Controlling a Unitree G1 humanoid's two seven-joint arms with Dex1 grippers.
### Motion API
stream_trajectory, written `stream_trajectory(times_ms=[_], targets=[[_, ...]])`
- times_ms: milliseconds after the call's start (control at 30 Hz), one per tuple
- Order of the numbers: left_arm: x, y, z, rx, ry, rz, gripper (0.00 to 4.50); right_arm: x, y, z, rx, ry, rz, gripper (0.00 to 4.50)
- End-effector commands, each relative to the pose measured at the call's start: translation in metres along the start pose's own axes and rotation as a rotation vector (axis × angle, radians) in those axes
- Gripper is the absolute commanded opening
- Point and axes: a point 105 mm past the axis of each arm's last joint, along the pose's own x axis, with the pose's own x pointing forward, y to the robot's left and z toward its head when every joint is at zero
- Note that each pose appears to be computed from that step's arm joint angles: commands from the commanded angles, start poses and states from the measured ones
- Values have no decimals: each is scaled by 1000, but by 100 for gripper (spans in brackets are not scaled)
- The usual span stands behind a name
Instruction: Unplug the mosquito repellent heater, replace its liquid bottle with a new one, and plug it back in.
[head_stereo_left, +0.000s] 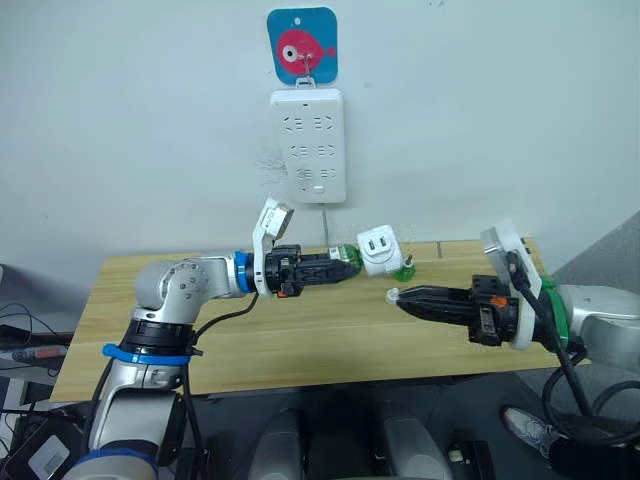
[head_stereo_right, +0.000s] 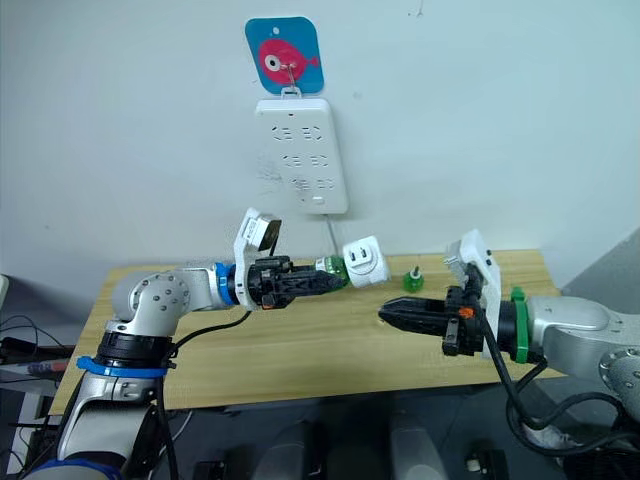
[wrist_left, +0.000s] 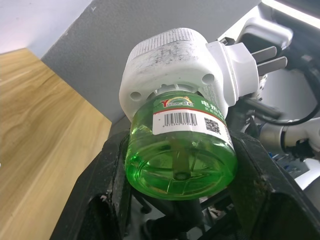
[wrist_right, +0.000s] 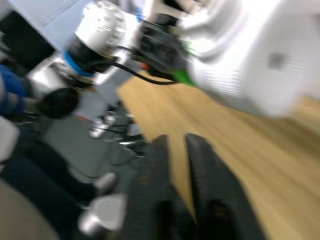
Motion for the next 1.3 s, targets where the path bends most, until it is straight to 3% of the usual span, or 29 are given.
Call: stream_trajectory(times_ms=[33,267,467,733,1200,1300], targets=[[2,-13,9,31,3,-58,232,-7,0,13,-176,-11,-22,204],[3,-16,1,77,86,-77,232,-7,-2,20,-392,23,-1,450],[3,-17,-1,98,113,-89,232,-1,-11,28,-548,30,-7,450],[4,-18,-2,113,141,-107,232,14,-4,28,-702,68,107,450],[5,-20,-2,113,157,-123,232,33,-8,33,-806,52,152,450],[5,-21,-3,109,162,-133,232,35,-6,35,-807,45,167,353]])
